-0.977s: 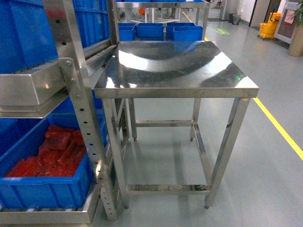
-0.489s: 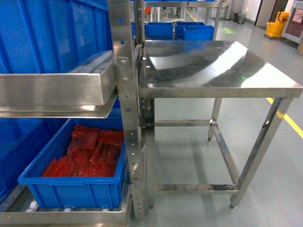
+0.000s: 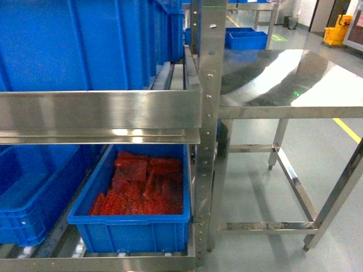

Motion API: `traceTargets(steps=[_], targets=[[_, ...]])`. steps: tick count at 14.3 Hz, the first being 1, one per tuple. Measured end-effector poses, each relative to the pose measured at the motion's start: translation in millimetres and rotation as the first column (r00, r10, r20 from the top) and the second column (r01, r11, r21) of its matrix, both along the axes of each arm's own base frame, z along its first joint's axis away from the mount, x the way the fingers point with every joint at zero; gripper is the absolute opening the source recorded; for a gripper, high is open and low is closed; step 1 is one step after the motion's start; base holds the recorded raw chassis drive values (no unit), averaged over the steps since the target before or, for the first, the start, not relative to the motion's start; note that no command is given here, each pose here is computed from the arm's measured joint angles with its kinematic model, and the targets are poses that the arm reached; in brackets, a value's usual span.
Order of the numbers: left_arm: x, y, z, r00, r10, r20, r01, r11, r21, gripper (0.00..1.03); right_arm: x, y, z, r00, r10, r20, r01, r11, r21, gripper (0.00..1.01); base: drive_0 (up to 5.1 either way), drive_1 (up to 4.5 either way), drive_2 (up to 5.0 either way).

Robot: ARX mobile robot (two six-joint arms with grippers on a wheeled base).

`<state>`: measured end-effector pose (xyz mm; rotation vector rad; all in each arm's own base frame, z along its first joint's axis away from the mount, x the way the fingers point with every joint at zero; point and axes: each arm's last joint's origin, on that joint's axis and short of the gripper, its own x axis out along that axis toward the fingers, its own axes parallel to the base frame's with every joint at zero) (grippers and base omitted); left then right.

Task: Sort blue parts and orange caps into right shelf containers

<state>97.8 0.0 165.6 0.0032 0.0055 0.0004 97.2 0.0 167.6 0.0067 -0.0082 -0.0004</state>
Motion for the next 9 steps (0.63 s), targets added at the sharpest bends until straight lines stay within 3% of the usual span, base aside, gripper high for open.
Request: traceTargets(steps=[7,9], targets=[[0.0,0.0,0.0,1.000,0.001,0.000,-0.001,1.0000,0.000,0.43,0.0,0.0,-0.5,1.000,0.000,-0.005,0.000,1.0000,0.000,0.45,-0.1,4.21,-4.5],[0.0,0.0,-0.2,1.000,0.000,-0.002,0.000,1.0000,0.000,0.43,0.0,0.0,-0.7,1.000,0.000,-0.007,0.000,1.0000,0.000,0.45,-5.0,2.41,2.4]])
